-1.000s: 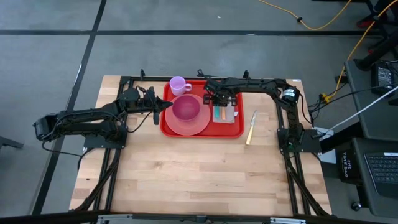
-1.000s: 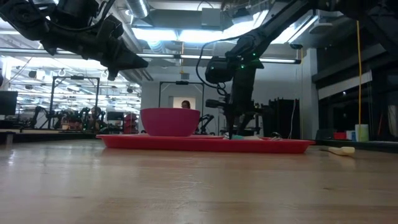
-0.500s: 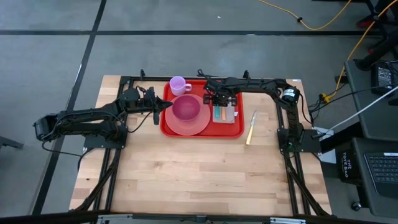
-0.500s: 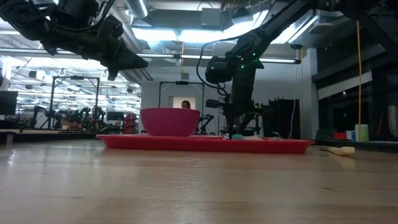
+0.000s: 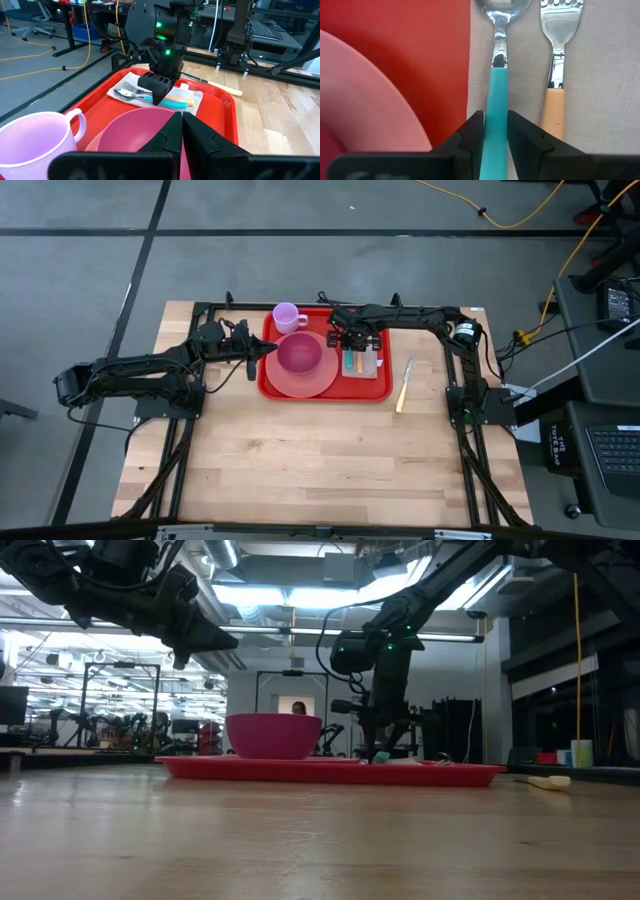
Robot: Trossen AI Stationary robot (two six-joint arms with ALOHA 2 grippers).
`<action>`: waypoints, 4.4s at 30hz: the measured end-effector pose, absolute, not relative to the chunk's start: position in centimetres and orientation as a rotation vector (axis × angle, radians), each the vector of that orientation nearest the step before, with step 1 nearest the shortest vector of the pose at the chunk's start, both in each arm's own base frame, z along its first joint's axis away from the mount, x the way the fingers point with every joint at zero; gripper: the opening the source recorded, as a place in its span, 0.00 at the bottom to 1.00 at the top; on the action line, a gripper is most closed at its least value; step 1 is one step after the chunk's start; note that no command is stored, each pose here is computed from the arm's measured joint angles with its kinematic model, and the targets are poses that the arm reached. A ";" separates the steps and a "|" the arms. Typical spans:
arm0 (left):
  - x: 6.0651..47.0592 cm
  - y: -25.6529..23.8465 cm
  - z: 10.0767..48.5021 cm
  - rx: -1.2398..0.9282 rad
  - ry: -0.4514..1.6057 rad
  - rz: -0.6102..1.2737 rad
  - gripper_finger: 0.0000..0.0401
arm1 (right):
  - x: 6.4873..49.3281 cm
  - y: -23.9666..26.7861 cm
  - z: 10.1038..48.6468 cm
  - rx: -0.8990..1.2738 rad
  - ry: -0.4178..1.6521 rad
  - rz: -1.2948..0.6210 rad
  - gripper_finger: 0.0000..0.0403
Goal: Set up tray
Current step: Put the blue spoon on the left of the orange fork on the red serving tray, then put the yellow knife on the right of the orange fork on the red serving tray
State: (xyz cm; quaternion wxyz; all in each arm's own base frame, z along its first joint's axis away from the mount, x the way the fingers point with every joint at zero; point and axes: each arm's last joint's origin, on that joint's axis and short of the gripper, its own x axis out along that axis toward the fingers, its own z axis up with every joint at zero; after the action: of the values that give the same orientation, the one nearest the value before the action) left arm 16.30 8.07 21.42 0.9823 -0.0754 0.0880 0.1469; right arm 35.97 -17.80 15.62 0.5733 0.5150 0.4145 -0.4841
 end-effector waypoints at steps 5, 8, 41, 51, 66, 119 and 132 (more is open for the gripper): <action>16.3 8.1 21.4 -0.152 0.177 0.295 0.02 | 36.0 -17.8 15.6 1.207 0.972 -1.135 0.22; 16.3 8.1 21.4 -0.152 0.177 0.295 0.01 | 36.0 -17.8 15.6 1.207 0.972 -1.135 0.22; 16.3 8.1 21.4 -0.152 0.177 0.295 0.01 | 36.6 -17.8 22.6 0.905 1.095 -1.030 0.40; 16.3 8.1 21.4 -0.195 0.171 0.299 0.01 | 36.9 -12.8 26.5 0.526 1.155 -1.024 0.40; 16.3 8.1 21.4 -0.194 0.170 0.300 0.01 | 26.8 -0.4 24.5 0.666 0.807 -1.081 0.40; 16.5 7.5 21.8 -0.016 0.149 0.063 0.01 | 20.6 0.2 16.4 1.067 0.979 -1.371 0.40; 14.6 6.6 19.5 0.004 0.071 0.058 0.01 | 20.9 -0.8 16.3 1.112 0.972 -1.370 0.40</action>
State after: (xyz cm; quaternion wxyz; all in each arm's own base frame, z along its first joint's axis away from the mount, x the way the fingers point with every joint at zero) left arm 14.61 6.59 19.50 0.9990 0.0022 0.0353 0.0288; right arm 20.88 -0.81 16.34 0.5344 0.4665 0.4078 -0.5749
